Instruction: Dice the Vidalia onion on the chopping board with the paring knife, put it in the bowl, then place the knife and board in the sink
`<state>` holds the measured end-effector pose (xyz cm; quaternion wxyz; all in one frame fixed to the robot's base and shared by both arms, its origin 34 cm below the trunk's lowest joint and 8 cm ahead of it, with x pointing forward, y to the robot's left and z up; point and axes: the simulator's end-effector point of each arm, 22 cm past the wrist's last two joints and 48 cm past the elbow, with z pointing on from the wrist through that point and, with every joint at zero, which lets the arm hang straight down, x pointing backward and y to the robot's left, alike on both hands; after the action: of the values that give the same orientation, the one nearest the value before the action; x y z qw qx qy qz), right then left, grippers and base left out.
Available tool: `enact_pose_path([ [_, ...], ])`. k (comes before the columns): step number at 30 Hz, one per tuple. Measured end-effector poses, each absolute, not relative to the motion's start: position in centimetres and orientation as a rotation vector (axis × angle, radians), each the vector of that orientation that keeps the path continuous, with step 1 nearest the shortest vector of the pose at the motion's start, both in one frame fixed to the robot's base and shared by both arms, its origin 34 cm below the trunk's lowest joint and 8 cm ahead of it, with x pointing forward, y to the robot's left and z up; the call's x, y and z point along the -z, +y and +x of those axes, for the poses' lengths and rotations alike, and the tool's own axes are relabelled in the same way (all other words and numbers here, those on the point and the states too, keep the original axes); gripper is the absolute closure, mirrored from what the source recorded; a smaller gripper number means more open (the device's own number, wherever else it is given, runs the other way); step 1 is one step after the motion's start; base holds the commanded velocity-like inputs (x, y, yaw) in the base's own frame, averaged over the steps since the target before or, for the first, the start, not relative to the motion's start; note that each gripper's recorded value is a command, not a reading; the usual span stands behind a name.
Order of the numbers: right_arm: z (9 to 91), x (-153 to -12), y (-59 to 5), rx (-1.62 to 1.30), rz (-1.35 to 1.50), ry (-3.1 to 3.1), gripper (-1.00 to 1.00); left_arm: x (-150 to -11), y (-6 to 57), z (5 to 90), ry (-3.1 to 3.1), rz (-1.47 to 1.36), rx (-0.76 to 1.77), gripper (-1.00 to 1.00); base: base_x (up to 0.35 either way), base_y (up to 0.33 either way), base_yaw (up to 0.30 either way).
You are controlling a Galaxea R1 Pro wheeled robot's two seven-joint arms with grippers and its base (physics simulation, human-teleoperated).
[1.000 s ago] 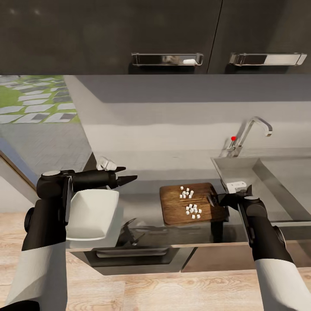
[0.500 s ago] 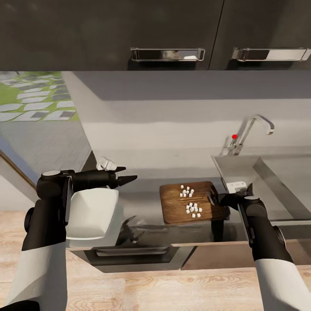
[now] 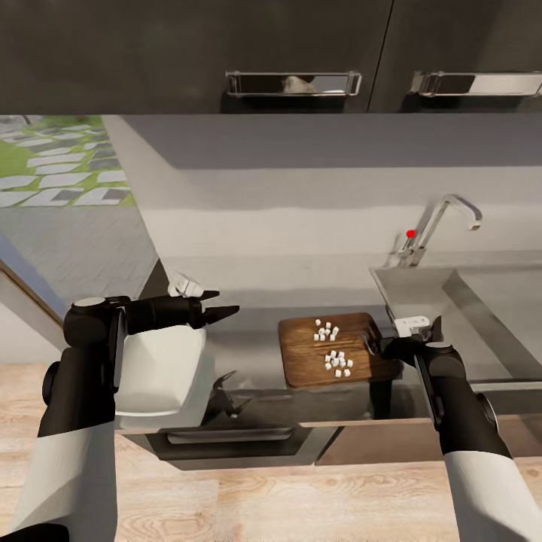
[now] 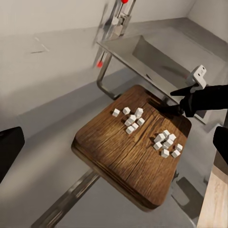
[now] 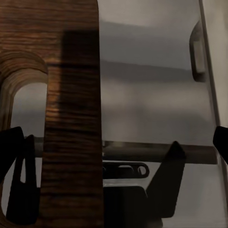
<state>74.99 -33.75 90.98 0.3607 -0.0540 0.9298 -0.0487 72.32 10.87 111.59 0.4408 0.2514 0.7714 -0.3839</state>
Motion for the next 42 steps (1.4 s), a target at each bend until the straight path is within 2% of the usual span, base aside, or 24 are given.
enact_pose_path([
  [8, 74.98, -90.92, -33.75, 0.125, -0.139, 2.397, -1.00, -111.54, 10.87, 72.33, 1.916, 0.624, 0.954, -1.00, 0.000, 0.000, 0.000],
  [9, 74.98, -90.92, -33.75, 0.125, -0.139, 2.397, 1.00, -111.53, 10.88, 72.33, 1.916, 0.624, 0.954, -1.00, 0.000, 0.000, 0.000],
  [42, 75.06, -91.41, -33.76, 0.127, -0.139, 2.389, 1.00, -111.97, 10.87, 72.25, 1.910, 0.626, 0.950, -1.00, 0.000, 0.000, 0.000],
])
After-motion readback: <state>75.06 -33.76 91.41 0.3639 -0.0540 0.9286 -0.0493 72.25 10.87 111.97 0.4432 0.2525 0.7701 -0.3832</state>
